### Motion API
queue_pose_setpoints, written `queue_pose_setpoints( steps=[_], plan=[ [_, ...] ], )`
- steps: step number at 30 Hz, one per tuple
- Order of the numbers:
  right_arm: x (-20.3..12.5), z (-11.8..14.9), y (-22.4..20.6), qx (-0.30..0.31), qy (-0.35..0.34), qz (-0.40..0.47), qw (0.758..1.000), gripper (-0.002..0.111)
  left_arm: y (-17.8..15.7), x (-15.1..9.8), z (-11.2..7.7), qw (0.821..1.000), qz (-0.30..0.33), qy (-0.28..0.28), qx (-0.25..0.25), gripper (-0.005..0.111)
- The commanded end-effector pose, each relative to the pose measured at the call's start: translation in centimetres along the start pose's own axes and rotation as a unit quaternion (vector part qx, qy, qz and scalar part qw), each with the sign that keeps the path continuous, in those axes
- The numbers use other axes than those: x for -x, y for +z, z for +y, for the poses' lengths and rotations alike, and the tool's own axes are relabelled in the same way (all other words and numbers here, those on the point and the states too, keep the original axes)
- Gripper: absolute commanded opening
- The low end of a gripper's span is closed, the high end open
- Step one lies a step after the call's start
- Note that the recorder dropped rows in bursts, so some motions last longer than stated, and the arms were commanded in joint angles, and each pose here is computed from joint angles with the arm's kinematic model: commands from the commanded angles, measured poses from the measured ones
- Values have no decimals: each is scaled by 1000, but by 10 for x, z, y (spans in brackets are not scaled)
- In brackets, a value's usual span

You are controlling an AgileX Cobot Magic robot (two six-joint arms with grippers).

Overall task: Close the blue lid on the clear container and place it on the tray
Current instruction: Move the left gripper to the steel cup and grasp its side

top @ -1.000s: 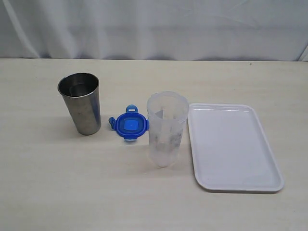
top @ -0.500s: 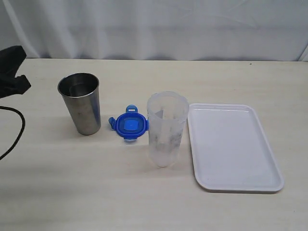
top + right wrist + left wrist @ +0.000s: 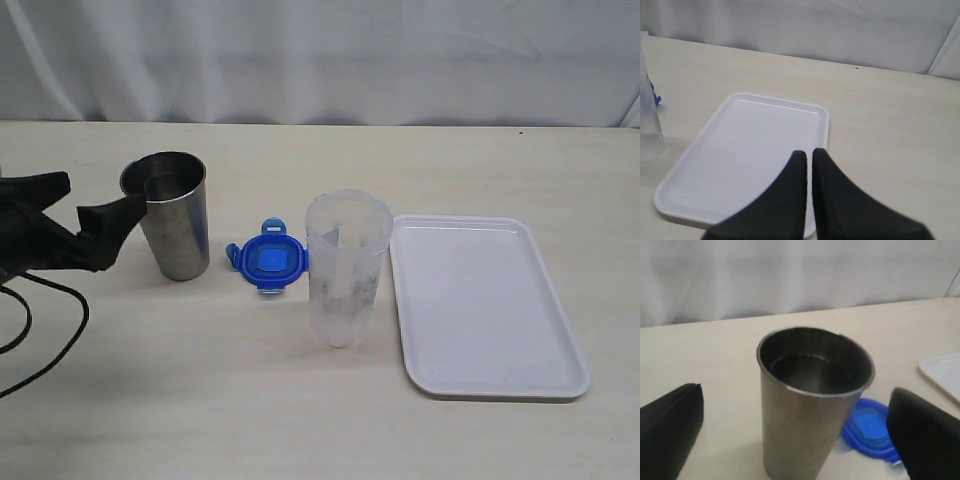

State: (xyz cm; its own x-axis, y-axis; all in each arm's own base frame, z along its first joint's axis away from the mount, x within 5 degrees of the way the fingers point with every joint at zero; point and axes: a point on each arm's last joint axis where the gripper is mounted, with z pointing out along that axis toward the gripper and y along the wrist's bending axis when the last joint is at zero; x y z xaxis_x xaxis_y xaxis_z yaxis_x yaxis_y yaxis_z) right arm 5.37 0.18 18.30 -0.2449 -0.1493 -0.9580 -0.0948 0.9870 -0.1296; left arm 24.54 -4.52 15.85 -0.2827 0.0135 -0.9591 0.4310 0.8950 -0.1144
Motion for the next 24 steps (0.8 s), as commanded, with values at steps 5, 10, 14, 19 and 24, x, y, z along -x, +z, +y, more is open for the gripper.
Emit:
queue_pose_setpoints(
  steps=[5, 10, 14, 19, 24],
  plan=[
    [-1, 0, 0, 1, -1, -2, 1000, 5, 13, -24, -3, 997, 7, 59, -47, 93],
    [-1, 0, 0, 1, -1, -2, 1000, 5, 26, -35, 1, 997, -2, 64, -54, 93],
    [-1, 0, 0, 1, -1, -2, 1000, 5, 41, -47, 7, 997, 11, 55, -57, 93],
    [-1, 0, 0, 1, -1, -2, 1000, 5, 56, -54, 12, 997, -1, 49, -66, 93],
    [-1, 0, 0, 1, -1, -2, 1000, 5, 72, -56, 10, 990, -4, 75, -123, 93]
  ],
)
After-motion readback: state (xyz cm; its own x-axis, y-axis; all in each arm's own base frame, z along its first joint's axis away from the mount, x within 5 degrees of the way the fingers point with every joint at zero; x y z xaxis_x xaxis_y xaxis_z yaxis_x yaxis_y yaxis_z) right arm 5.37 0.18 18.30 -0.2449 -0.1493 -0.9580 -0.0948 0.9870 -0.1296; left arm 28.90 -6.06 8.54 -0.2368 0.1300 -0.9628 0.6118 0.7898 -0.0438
